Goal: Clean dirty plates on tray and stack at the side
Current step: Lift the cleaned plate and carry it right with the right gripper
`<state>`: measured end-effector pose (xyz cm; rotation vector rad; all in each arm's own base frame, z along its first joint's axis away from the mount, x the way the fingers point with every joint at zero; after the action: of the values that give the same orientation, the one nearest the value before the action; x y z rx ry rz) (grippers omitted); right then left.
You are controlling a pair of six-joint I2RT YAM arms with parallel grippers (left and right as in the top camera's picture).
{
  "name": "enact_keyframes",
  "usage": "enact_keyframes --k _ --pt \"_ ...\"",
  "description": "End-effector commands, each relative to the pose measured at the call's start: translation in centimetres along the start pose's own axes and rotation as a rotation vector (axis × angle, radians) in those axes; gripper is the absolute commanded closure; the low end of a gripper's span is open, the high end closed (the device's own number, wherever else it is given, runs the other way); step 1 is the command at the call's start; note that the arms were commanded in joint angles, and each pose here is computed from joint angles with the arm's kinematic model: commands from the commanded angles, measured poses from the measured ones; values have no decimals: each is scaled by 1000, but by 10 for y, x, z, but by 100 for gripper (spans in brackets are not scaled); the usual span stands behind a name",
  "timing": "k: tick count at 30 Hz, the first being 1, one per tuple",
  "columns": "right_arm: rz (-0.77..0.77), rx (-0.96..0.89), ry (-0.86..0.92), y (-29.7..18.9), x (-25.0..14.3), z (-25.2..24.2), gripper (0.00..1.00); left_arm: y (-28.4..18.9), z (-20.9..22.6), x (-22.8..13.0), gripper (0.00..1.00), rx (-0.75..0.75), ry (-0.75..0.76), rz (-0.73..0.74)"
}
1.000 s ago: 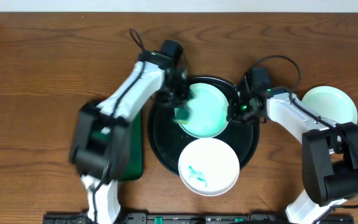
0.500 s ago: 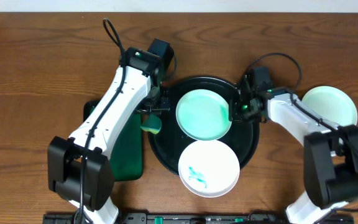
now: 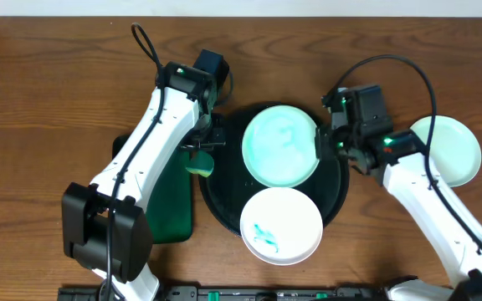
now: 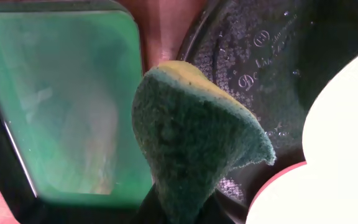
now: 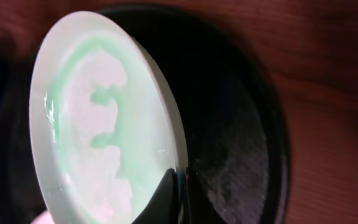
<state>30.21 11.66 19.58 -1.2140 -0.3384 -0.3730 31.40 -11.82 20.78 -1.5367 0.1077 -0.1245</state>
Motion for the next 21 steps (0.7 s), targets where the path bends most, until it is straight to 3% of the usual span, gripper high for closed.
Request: enact_keyframes --k 1,21 --pt "-69 -148 -104 -11 -2 3 99 0 3 1 92 16 -10 1" --pt "-319 -563 -357 -66 2 20 99 1 2 3 93 13 -9 -11"
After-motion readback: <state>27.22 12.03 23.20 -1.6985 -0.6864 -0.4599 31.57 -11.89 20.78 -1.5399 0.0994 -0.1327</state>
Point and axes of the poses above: each gripper's point midway between its finger pads, its own y axis out along the fingers, its own z axis along the line the jaws close on, x = y × z, the point moved 8 cm from there along -y, back along the fingers, and after that the axes turned 12 degrees about y, right-handed, at the moved point
